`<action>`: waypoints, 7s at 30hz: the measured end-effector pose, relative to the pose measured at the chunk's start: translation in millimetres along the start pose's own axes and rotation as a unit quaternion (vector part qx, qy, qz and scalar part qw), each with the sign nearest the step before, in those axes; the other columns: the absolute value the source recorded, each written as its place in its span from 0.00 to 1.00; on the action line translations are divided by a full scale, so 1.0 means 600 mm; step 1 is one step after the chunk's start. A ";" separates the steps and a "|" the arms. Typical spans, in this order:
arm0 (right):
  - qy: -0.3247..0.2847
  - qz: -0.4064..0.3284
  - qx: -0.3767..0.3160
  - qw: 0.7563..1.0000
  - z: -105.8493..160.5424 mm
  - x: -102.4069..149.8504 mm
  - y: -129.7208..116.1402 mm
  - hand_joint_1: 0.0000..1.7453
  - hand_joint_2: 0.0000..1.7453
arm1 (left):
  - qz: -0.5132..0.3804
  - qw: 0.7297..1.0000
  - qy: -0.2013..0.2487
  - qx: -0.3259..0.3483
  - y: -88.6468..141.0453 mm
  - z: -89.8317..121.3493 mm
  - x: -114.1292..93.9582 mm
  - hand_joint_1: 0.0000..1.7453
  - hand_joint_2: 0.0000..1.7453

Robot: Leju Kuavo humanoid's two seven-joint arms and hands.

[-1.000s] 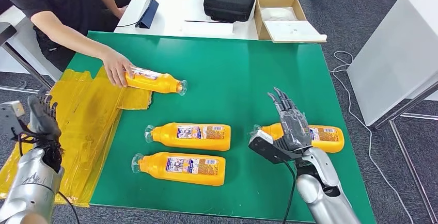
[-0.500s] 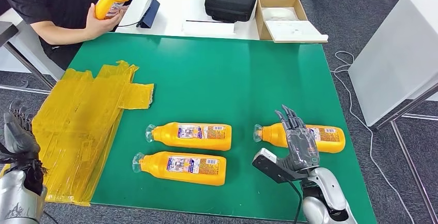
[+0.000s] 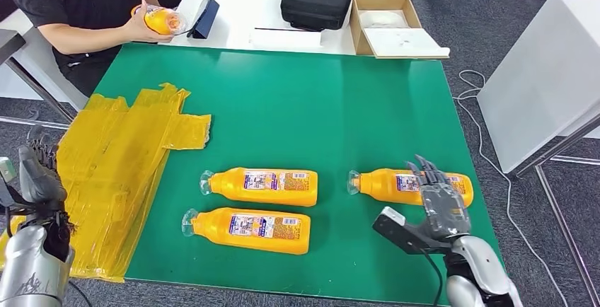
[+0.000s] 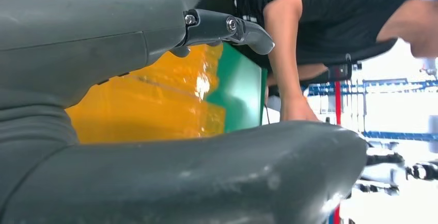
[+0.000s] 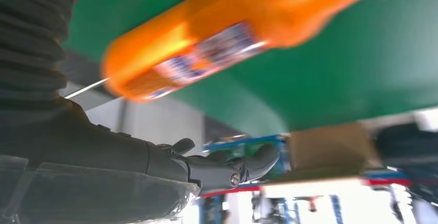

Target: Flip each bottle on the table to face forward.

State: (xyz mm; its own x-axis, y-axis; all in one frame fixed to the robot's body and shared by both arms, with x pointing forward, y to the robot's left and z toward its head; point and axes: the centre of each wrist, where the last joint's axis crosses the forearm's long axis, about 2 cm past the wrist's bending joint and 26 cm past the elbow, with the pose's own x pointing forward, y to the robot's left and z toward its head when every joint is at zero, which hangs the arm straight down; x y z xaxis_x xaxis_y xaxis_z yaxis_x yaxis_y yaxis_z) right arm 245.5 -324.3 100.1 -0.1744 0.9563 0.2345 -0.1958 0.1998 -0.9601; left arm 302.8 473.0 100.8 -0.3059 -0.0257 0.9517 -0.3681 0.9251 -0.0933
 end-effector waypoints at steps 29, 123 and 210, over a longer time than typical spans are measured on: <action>0.138 0.064 0.078 0.985 -0.117 -0.145 -0.061 0.00 1.00 | 0.031 0.999 0.018 0.002 -0.056 -0.028 -0.004 0.00 0.00; -0.127 -0.121 0.017 0.984 -0.315 0.414 -0.206 1.00 1.00 | 0.252 0.943 0.021 -0.217 -0.413 -0.013 0.069 0.00 1.00; -0.193 -0.033 0.017 0.981 -0.155 0.484 -0.037 0.00 0.00 | 0.258 0.951 -0.065 -0.157 -0.327 0.062 0.115 1.00 1.00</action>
State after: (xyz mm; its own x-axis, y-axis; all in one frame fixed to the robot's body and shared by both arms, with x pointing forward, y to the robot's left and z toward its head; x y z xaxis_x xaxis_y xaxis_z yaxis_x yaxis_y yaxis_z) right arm 288.8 -31.2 175.3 -0.5113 0.7886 0.3417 -0.2499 0.2440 -0.9370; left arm 321.2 275.4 173.8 -0.4890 0.4343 0.7565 0.1342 0.8944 -0.4267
